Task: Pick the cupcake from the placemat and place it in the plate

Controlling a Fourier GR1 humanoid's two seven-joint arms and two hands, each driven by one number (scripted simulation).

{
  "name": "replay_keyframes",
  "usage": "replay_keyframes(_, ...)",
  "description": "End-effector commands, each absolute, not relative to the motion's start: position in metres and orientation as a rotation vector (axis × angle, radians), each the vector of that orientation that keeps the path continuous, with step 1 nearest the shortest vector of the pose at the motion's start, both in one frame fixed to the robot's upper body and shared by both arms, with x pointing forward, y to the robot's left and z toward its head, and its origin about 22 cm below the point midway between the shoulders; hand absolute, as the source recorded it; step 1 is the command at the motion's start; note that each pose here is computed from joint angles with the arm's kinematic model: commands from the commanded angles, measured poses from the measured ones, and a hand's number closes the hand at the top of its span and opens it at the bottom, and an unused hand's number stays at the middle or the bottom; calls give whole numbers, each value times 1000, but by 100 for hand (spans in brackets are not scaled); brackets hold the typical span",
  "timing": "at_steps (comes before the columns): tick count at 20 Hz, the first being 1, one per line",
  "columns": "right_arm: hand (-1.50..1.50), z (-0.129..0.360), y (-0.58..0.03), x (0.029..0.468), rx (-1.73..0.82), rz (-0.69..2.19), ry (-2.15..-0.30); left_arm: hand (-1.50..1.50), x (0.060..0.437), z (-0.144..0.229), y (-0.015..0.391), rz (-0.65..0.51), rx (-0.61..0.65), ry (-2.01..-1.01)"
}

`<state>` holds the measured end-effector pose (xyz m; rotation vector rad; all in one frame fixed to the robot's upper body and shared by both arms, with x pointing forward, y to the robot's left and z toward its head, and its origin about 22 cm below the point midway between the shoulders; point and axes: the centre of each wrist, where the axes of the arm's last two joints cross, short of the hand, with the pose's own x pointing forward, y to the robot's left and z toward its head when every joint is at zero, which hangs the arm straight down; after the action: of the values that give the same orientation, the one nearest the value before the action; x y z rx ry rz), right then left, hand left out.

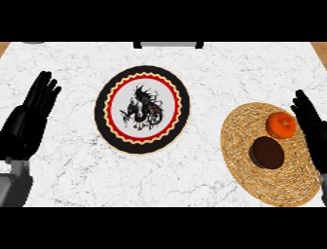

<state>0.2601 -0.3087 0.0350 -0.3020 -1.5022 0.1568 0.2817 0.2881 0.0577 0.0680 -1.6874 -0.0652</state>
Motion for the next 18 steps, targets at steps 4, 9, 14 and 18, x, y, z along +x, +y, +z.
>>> replay_keyframes(4, 150, 73, -298, 263, -77, 33, -1691, 0, 262, 15, 285, -20, 239, -1458)
replay_keyframes(9, 150, 107, -376, 255, -895, 706, -1587, 0, 249, -11, 284, -11, 225, -1326)
replay_keyframes(14, 150, 9, -310, 219, -636, -56, -1673, 0, 240, -20, 281, 7, 249, -1283)
replay_keyframes(18, -150, -9, -303, 195, -340, -61, -1904, 0, 243, -10, 262, -19, 238, -1302)
